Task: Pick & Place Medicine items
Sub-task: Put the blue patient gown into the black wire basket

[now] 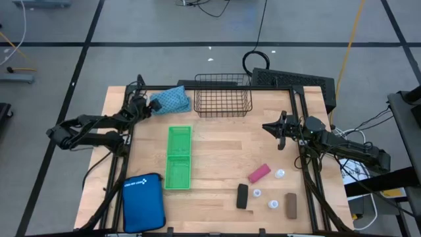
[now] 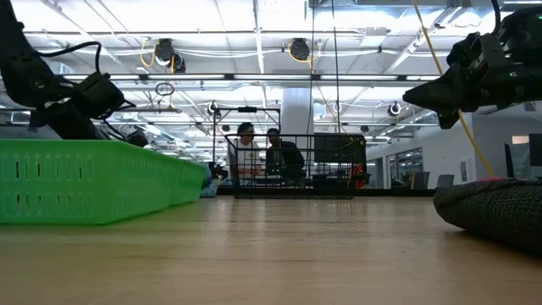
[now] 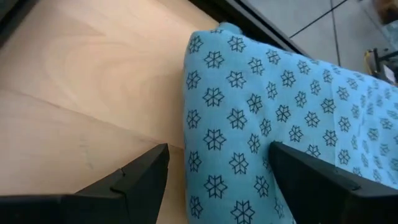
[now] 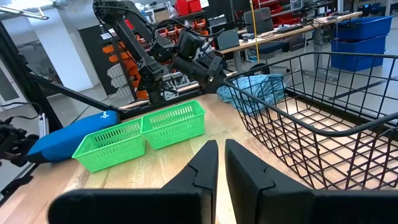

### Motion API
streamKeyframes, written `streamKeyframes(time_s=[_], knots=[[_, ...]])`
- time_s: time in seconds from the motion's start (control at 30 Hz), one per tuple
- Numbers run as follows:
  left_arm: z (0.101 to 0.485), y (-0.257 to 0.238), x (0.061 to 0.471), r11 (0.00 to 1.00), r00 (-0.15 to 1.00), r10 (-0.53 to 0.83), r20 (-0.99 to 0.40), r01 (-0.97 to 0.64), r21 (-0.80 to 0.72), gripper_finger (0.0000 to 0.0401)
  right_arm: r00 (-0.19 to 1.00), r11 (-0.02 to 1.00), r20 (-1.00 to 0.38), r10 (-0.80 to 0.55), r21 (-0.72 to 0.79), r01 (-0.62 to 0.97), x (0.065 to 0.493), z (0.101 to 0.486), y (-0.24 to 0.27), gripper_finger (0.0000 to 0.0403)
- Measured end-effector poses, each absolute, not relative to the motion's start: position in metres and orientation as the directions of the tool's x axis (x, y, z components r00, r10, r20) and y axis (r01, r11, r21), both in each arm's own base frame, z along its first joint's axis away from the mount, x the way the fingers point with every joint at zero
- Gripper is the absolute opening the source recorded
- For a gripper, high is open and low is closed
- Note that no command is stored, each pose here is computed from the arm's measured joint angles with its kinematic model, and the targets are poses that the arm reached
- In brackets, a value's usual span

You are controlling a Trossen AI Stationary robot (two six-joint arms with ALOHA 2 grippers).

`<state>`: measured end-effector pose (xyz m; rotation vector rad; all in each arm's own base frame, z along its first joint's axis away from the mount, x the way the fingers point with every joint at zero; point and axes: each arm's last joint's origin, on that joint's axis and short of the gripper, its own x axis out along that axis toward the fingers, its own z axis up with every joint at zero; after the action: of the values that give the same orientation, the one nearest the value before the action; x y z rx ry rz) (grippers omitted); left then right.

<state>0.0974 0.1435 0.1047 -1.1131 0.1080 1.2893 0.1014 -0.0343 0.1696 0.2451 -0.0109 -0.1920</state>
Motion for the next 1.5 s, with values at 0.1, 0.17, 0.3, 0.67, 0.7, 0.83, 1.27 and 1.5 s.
streamKeyframes(time_s=[0.1, 0.17, 0.3, 0.67, 0.7, 0.83, 1.27, 1.5], knots=[[0.107, 0.145, 0.099, -0.089, 0.376, 0.707, -0.599, -0.793, -0.603, 0.0284, 0.982, 0.952, -0.012, -0.190, 0.242, 0.187, 0.101, 0.170, -0.034, 0.0020], [0.108, 0.145, 0.100, -0.062, 0.394, 0.709, -0.585, -0.791, -0.608, 0.0278, 0.982, 0.952, -0.013, -0.190, 0.242, 0.188, 0.101, 0.170, -0.034, 0.0020], [0.110, 0.146, 0.101, -0.018, 0.422, 0.701, -0.575, -0.795, -0.606, 0.0248, 0.982, 0.952, -0.013, -0.190, 0.242, 0.188, 0.101, 0.170, -0.034, 0.0020], [0.106, 0.147, 0.101, -0.008, 0.388, 0.707, -0.591, -0.832, -0.555, 0.0161, 0.982, 0.952, -0.013, -0.190, 0.242, 0.187, 0.101, 0.170, -0.034, 0.0020], [0.104, 0.147, 0.101, -0.017, 0.376, 0.709, -0.597, -0.837, -0.547, 0.0151, 0.982, 0.952, -0.012, -0.190, 0.242, 0.187, 0.101, 0.170, -0.034, 0.0020], [0.101, 0.148, 0.103, -0.029, 0.337, 0.726, -0.599, -0.856, -0.516, 0.0103, 0.982, 0.952, -0.012, -0.190, 0.242, 0.187, 0.101, 0.170, -0.034, 0.0020], [0.104, 0.145, 0.113, 0.042, 0.320, 0.779, -0.539, -0.885, -0.464, 0.0076, 0.982, 0.952, -0.012, -0.190, 0.242, 0.187, 0.101, 0.170, -0.034, 0.0020], [0.123, 0.140, 0.111, 0.103, 0.374, 0.801, -0.467, -0.855, -0.508, 0.0076, 0.982, 0.952, -0.013, -0.190, 0.242, 0.187, 0.101, 0.170, -0.034, 0.0020]])
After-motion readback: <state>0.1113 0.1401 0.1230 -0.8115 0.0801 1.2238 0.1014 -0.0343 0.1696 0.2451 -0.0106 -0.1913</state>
